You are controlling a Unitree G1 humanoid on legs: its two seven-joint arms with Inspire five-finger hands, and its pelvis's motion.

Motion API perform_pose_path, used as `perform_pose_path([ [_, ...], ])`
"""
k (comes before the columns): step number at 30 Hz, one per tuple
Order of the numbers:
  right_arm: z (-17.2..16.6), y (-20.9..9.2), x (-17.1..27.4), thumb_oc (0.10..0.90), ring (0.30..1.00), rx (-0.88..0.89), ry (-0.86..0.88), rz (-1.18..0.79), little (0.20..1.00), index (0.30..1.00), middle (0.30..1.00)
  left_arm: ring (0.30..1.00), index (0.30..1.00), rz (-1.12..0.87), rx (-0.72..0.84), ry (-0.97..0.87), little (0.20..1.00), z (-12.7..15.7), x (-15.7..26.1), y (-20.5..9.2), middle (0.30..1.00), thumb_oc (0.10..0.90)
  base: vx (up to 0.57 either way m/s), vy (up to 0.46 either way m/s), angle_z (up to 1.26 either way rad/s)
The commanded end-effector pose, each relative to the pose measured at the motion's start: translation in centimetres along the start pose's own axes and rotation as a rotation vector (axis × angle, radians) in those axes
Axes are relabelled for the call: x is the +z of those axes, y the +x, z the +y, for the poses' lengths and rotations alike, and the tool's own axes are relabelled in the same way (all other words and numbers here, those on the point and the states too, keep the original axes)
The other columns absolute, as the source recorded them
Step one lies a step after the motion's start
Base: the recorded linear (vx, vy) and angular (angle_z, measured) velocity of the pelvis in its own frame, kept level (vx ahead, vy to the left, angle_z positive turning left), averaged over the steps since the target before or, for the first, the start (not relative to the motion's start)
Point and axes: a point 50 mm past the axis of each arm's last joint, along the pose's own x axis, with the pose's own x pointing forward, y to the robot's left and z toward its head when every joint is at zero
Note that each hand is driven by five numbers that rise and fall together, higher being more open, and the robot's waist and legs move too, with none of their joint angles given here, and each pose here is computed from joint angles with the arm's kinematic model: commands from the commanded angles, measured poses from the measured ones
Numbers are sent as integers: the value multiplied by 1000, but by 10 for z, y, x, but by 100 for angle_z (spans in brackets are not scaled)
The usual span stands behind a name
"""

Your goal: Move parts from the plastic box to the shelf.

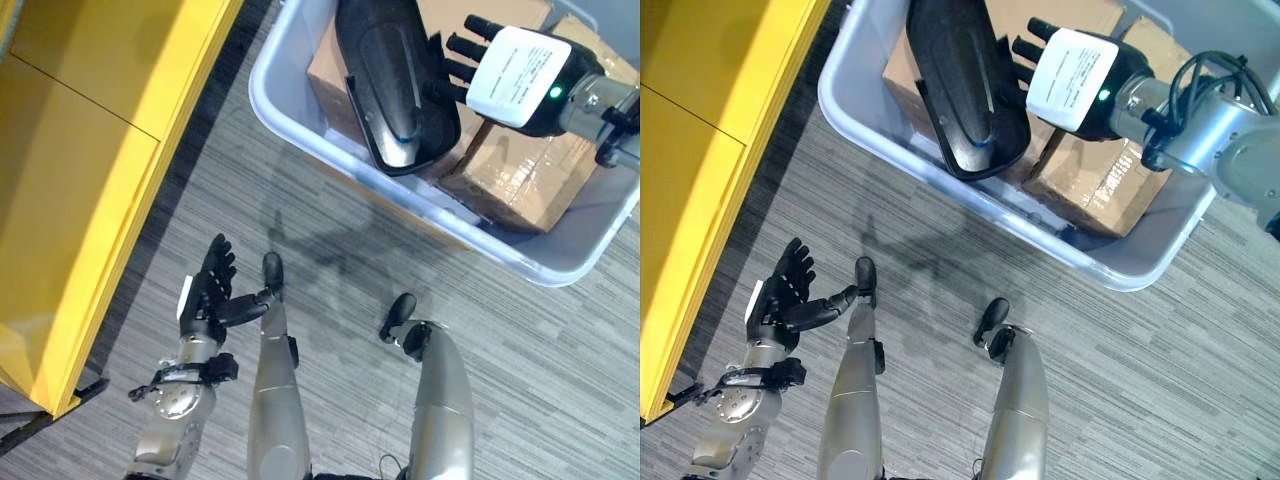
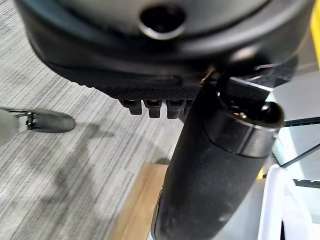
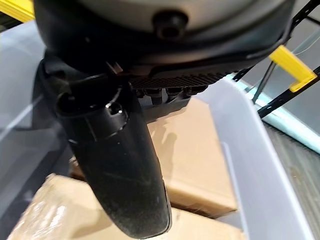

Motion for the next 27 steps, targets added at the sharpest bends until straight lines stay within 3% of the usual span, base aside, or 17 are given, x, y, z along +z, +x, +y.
perform_pose_path([
  [1, -24, -8, -43, 900, 1000, -109, -70, 174, 1000, 1000, 1000, 1000, 1000, -186, 28, 29, 1000, 17, 38, 5, 1000, 900, 0, 0, 0],
  [15, -22, -7, -38, 900, 1000, -114, -75, 167, 1000, 1000, 1000, 1000, 1000, -191, 26, 12, 1000, 13, 37, 5, 1000, 900, 15, 1, 5],
  [27, 20, -13, -47, 900, 1000, 38, -50, 269, 1000, 1000, 1000, 1000, 1000, -203, 4, -22, 1000, 5, 36, 3, 1000, 900, 13, -12, -1],
])
